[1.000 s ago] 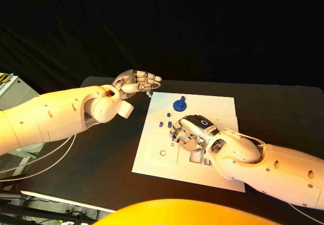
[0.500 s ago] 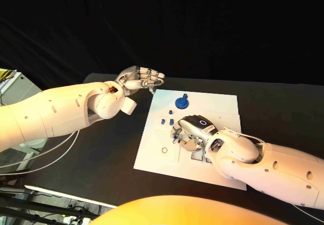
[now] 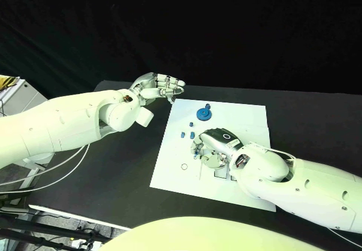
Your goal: Assemble the parts on the task board
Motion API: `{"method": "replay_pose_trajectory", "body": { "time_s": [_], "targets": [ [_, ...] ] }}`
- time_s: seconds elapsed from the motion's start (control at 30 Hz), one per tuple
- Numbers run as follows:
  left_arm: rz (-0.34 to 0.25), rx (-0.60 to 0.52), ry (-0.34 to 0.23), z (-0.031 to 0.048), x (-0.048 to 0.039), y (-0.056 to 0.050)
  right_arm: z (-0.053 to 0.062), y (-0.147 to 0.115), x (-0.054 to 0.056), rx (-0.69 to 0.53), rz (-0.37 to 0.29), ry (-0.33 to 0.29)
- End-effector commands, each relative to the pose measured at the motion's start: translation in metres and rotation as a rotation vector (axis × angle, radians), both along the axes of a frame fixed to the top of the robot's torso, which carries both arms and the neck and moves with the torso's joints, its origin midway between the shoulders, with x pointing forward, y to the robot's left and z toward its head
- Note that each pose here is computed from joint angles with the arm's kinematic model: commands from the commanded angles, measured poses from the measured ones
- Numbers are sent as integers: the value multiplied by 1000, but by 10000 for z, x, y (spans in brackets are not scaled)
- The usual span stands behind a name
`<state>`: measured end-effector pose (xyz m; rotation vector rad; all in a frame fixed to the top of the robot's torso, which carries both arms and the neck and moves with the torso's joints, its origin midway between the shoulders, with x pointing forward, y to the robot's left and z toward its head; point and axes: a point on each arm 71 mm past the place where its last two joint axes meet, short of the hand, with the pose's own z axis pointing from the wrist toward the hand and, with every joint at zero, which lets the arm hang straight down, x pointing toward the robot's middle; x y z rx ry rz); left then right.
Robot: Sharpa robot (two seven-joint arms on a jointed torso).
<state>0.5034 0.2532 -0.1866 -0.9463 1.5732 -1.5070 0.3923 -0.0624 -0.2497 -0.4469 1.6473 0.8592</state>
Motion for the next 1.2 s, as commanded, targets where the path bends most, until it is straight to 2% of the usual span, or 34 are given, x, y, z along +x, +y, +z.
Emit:
{"method": "replay_pose_trajectory", "body": {
  "time_s": [0.03, 0.57, 1.2],
  "targets": [
    [-8, -12, -1, 13, 3, -12, -39, 13, -27, -27, 14, 8],
    [-7, -6, 8, 4, 9, 17, -21, 24, -55, -9, 16, -1],
    [-14, -4, 12, 3, 5, 9, -98, 64, -40, -138, 19, -35]
  ]
}}
